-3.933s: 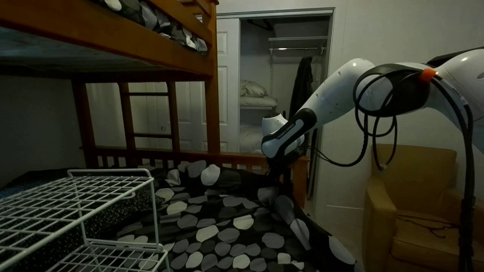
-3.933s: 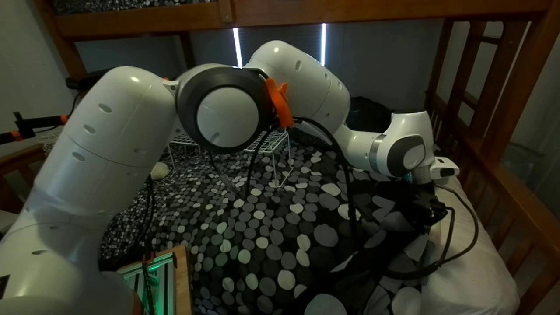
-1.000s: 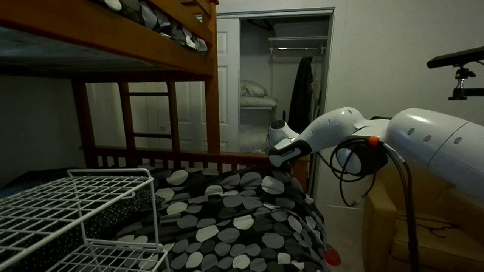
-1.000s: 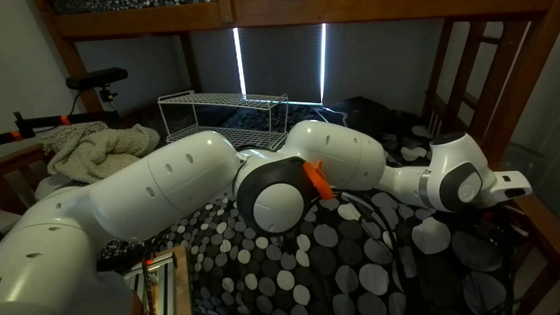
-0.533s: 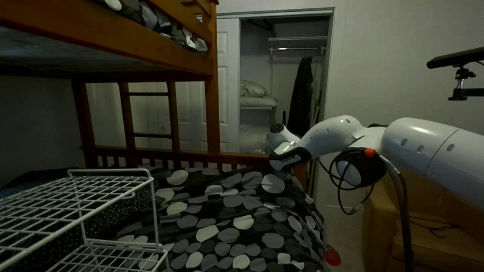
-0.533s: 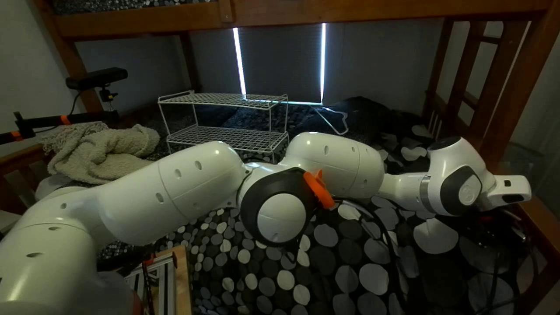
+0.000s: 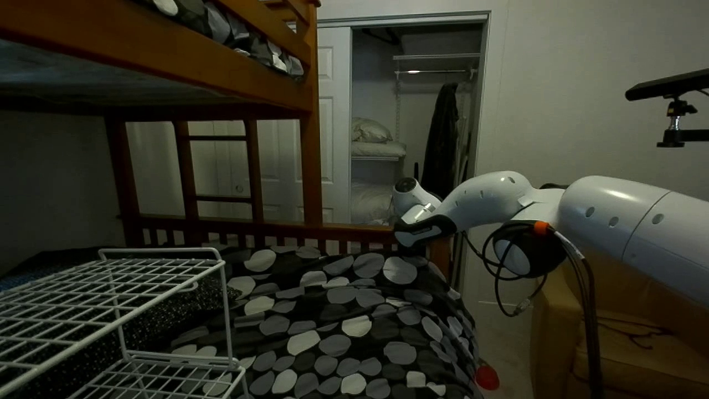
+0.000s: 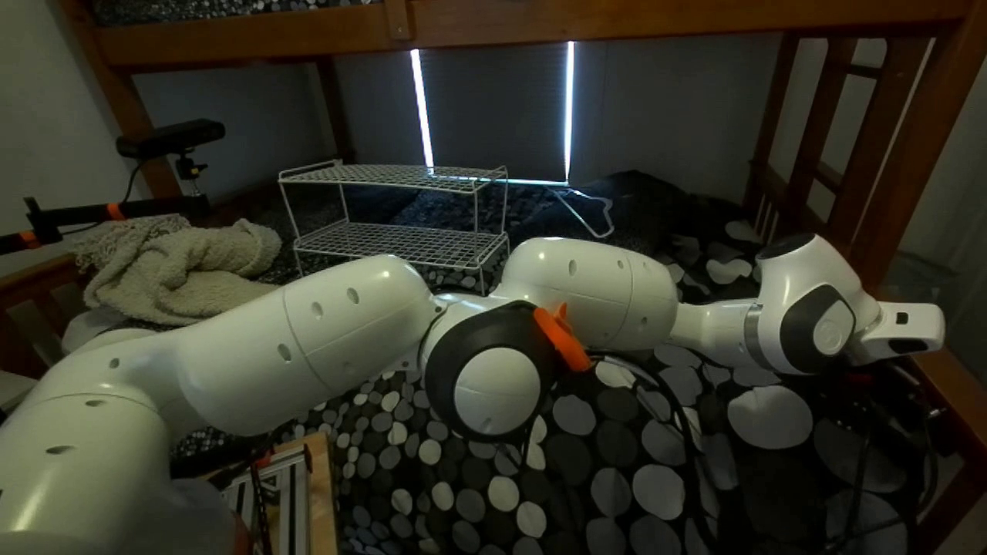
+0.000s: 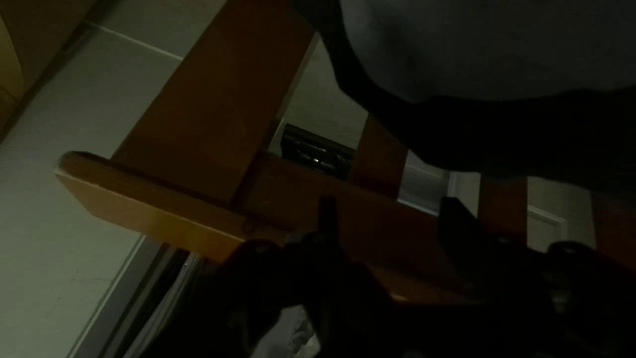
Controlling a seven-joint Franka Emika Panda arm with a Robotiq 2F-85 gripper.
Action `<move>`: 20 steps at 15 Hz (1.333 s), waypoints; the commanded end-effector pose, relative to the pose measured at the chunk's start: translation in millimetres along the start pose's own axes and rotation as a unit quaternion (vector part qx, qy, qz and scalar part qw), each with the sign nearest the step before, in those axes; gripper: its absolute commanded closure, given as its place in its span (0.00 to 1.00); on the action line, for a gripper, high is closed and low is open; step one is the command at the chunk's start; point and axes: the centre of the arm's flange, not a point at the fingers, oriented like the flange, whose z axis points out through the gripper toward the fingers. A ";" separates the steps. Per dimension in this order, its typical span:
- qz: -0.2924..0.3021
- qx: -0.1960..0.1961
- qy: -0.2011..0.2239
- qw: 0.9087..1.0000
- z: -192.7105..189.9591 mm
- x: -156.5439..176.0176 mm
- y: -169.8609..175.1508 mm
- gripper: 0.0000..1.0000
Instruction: Move the object forward and cover it with the blanket
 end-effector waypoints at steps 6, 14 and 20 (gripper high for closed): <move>-0.008 0.007 -0.102 0.995 -30.8 22.4 18.3 0.00; -0.040 0.020 -0.136 0.990 -69.1 35.5 18.8 0.00; -0.048 0.021 -0.140 0.989 -72.3 35.6 18.0 0.00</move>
